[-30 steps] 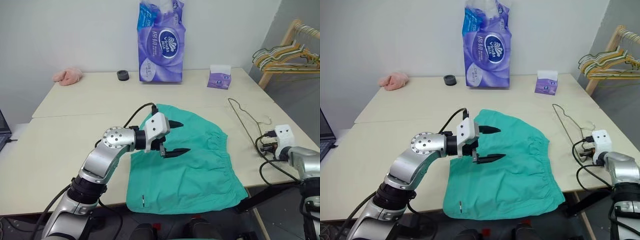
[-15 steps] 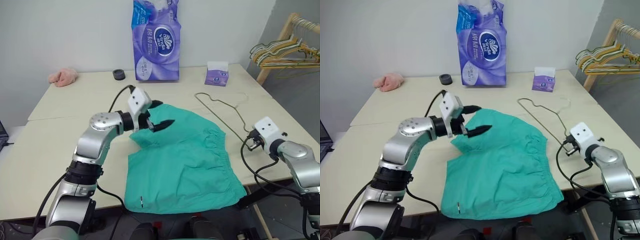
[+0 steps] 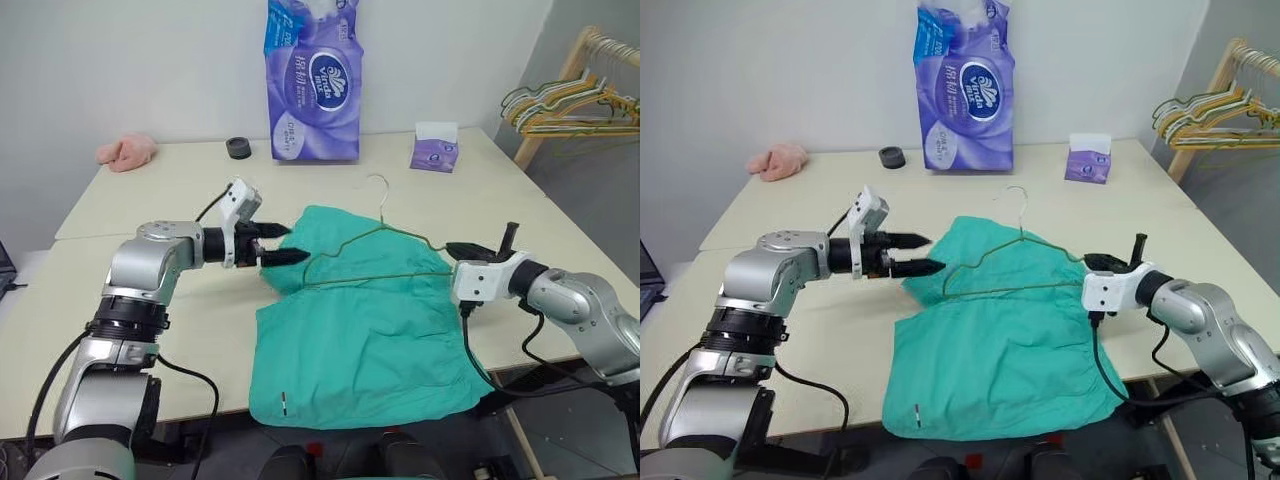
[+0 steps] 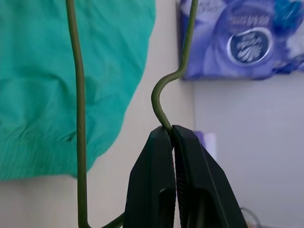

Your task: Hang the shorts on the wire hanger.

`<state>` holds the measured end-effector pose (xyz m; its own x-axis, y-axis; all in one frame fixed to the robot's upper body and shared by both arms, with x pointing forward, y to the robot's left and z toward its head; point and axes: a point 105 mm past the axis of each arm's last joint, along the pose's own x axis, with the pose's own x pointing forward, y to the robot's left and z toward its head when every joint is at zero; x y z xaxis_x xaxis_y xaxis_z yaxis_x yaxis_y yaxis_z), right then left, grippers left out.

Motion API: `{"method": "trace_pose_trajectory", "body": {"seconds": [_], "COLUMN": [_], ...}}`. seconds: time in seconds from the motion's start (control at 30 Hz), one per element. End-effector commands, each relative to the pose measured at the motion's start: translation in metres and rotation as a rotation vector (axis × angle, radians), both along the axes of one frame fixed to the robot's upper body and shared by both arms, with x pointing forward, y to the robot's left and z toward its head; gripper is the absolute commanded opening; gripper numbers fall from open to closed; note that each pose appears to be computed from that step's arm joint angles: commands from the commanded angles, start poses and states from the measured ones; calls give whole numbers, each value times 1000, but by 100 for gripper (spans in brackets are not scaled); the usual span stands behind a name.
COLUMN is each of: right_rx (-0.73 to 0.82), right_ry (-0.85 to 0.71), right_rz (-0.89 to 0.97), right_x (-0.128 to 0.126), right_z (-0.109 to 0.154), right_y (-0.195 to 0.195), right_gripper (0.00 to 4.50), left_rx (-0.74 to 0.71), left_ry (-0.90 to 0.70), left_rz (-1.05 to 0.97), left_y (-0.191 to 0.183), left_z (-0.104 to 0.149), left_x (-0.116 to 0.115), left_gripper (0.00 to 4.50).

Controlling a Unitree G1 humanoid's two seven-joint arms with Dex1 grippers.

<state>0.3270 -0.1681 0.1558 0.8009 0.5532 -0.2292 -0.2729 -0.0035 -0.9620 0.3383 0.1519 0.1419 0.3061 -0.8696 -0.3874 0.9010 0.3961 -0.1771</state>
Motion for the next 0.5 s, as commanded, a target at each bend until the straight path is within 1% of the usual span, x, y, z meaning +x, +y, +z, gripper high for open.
{"method": "trace_pose_trajectory", "body": {"seconds": [0.03, 0.17, 0.3, 0.4, 0.5], "right_rx": [15, 26, 25, 30, 53], "right_ry": [-100, -117, -117, -114, -106], "right_rz": [70, 125, 138, 138, 131], "right_x": [-1, -5, -7, -8, -7], "right_z": [21, 24, 23, 23, 23], "right_y": [11, 20, 22, 21, 21], "right_gripper": [3, 3, 3, 0, 0], "left_rx": [14, 21, -6, -20, -17], "left_ry": [19, 47, 68, 88, 116], "left_rz": [-143, -164, -159, -166, -200], "left_y": [-6, -7, -10, -12, -13], "left_z": [-2, -14, -15, -17, -21], "left_x": [-21, -26, -25, -27, -34], "left_gripper": [450, 450, 450, 393, 306]}}
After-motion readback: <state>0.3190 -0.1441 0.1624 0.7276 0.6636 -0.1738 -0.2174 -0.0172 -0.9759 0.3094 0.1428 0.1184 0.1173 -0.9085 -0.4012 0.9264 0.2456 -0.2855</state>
